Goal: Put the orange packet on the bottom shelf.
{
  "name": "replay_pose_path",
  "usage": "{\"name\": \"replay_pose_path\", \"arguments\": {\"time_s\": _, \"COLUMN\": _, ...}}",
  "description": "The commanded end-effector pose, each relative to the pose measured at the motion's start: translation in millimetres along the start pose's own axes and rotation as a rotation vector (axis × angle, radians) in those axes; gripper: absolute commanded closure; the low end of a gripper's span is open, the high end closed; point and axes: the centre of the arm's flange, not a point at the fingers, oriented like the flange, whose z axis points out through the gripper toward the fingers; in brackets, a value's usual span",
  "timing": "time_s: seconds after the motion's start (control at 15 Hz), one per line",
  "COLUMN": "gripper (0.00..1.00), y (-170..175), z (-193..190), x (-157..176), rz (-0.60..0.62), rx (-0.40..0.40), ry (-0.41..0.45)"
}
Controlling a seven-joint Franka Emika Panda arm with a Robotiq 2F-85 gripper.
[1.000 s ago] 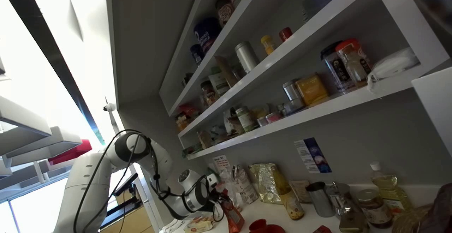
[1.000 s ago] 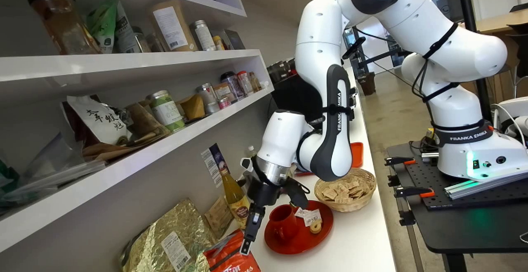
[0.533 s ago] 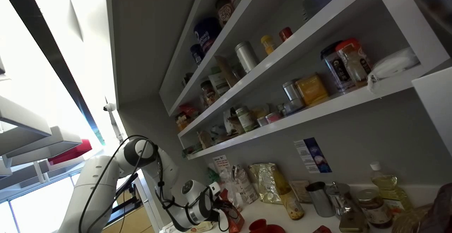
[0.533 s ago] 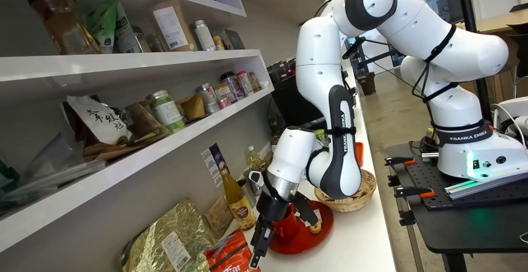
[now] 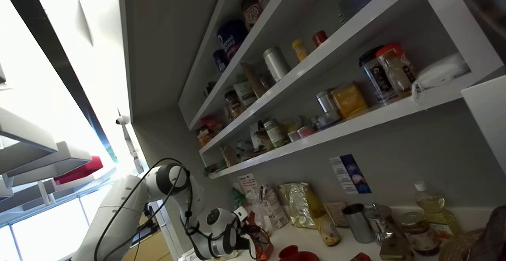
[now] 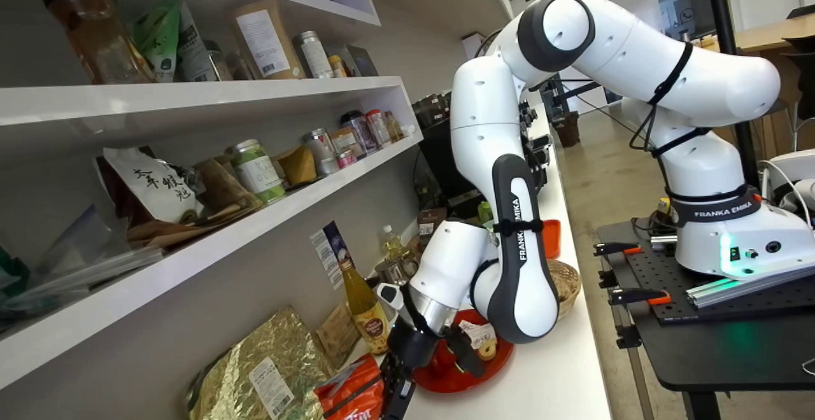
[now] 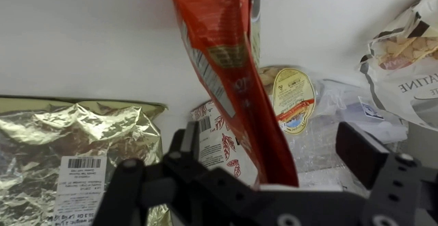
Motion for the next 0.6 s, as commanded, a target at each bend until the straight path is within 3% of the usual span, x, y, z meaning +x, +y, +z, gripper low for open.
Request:
{"name": "replay_pose_path", "arguments": {"time_s": 0.0, "gripper": 0.25, "y": 8.9, "z": 25.8, "x": 11.3, "rz": -0.046, "rx": 0.025, "ry": 0.071}}
{"name": "replay_pose_path", "arguments": {"time_s": 0.07, "gripper": 0.26, "y": 11.6, "z": 29.0, "x": 13.4, "rz": -0.057, "rx": 0.023, "ry": 0.074}}
{"name": "replay_pose_path", "arguments": {"time_s": 0.53, "gripper": 0.79, "y": 25.7, "z": 20.2, "x": 25.2, "rz": -0.048, "rx": -0.03, "ry": 0.069}}
